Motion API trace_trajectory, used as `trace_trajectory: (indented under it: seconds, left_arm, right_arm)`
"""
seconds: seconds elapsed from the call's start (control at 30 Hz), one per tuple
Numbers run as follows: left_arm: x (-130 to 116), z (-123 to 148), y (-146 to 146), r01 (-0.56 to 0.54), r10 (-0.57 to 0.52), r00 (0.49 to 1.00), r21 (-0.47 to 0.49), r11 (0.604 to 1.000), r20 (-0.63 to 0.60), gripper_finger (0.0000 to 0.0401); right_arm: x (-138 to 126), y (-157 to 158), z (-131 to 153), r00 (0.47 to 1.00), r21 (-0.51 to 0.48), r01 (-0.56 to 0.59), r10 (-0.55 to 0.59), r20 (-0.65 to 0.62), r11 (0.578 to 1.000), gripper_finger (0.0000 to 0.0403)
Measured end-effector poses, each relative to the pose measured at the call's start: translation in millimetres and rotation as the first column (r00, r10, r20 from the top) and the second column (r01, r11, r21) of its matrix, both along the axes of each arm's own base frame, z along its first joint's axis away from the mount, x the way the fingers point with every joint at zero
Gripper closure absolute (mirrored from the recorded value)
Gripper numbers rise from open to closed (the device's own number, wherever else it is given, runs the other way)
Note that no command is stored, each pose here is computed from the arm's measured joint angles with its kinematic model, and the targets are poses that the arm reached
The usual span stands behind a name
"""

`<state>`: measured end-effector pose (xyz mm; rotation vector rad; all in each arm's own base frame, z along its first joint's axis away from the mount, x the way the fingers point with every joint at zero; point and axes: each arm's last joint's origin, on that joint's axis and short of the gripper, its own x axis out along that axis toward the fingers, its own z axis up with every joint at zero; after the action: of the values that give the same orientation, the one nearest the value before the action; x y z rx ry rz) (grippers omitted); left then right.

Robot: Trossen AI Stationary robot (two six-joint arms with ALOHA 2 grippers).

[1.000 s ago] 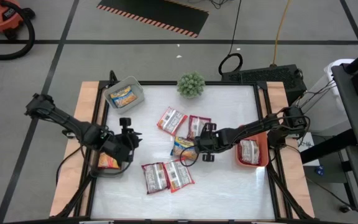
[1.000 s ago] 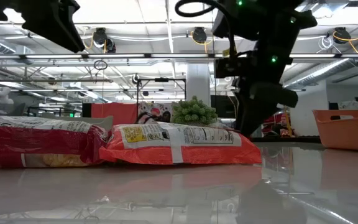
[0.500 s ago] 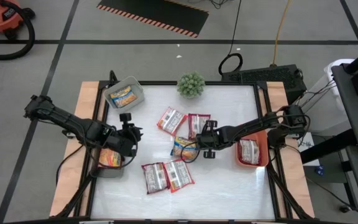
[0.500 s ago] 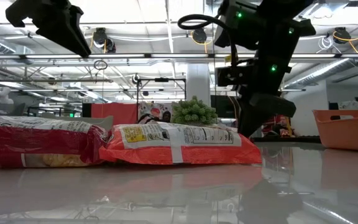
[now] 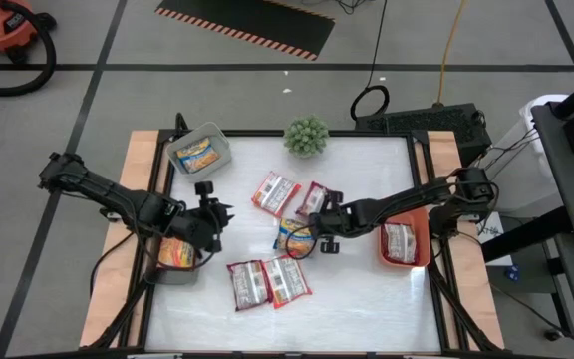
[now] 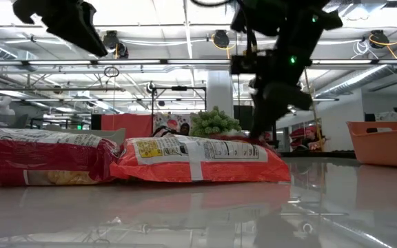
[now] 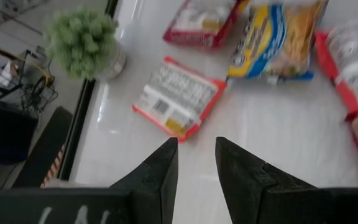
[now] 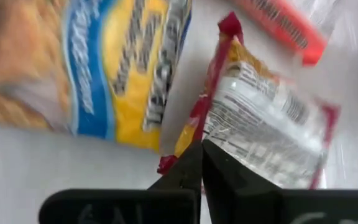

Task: Sort Maruchan noodles
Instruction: Put the red bag into the orange bin

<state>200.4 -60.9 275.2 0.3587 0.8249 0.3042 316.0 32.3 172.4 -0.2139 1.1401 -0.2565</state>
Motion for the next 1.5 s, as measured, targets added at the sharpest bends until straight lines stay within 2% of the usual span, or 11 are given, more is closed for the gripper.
trace_trajectory:
  seconds: [0.2, 0.3, 0.47, 0.57, 0.67, 0.77, 0.83, 0.93, 1.07, 1.27, 1.5]
  left_arm:
    - [13.6, 4.7, -4.5, 0.044, -0.041, 0.995, -0.023, 0.999, 0.095, 0.0288]
    - [24.8, -0.4, -9.5, 0.092, -0.090, 0.992, -0.017, 0.996, 0.093, 0.0288]
    - [53.1, -20.0, -15.6, 0.139, -0.142, 0.988, 0.049, 0.989, 0.062, 0.0278]
    - [70.4, -35.4, -14.0, 0.144, -0.148, 0.988, 0.081, 0.986, 0.035, 0.0241]
    - [84.7, -46.9, -9.4, 0.133, -0.137, 0.990, 0.099, 0.986, 0.033, 0.0184]
    - [94.2, -59.8, -4.4, 0.121, -0.122, 0.992, 0.113, 0.986, 0.001, 0.0133]
    - [97.1, -66.2, -1.5, 0.114, -0.112, 0.993, 0.116, 0.987, -0.023, 0.0113]
    - [100.6, -71.8, 1.3, 0.103, -0.100, 0.994, 0.117, 0.988, -0.036, 0.0104]
    - [102.4, -74.7, 4.2, 0.109, -0.105, 0.993, 0.089, 0.990, -0.043, 0.0103]
    - [102.4, -75.0, 4.1, 0.109, -0.106, 0.994, 0.069, 0.992, -0.040, 0.0103]
    - [102.3, -75.1, 4.1, 0.109, -0.106, 0.993, 0.069, 0.992, -0.041, 0.0103]
  right_arm:
    - [1.3, 3.8, 24.7, 0.992, 0.013, -0.010, 0.008, 0.123, 1.000, 0.0402]
    - [-0.8, 5.0, 32.9, 0.986, 0.008, 0.010, -0.012, 0.165, 1.000, 0.0403]
    - [-2.3, 6.5, 43.3, 0.975, 0.023, 0.011, -0.016, 0.221, 1.000, 0.0403]
    - [-1.8, 9.6, 47.8, 0.967, 0.023, -0.008, 0.002, 0.253, 1.000, 0.0403]
    - [-1.9, 12.9, 50.0, 0.963, 0.024, -0.021, 0.014, 0.267, 0.999, 0.0403]
    - [-5.3, 14.5, 48.4, 0.973, 0.018, -0.033, 0.028, 0.231, 0.999, 0.0403]
    - [-7.7, 15.7, 46.7, 0.979, 0.041, -0.050, 0.041, 0.199, 0.998, 0.0403]
    - [-11.0, 18.5, 42.5, 0.984, 0.080, -0.078, 0.064, 0.168, 0.994, 0.0398]
    - [-13.3, 23.3, 34.0, 0.979, 0.085, -0.117, 0.100, 0.180, 0.990, 0.0373]
    - [-16.9, 23.4, 18.5, 0.969, 0.079, -0.149, 0.130, 0.210, 0.986, 0.0313]
    - [-23.3, 21.5, -0.7, 0.949, 0.025, -0.222, 0.210, 0.237, 0.975, 0.0259]
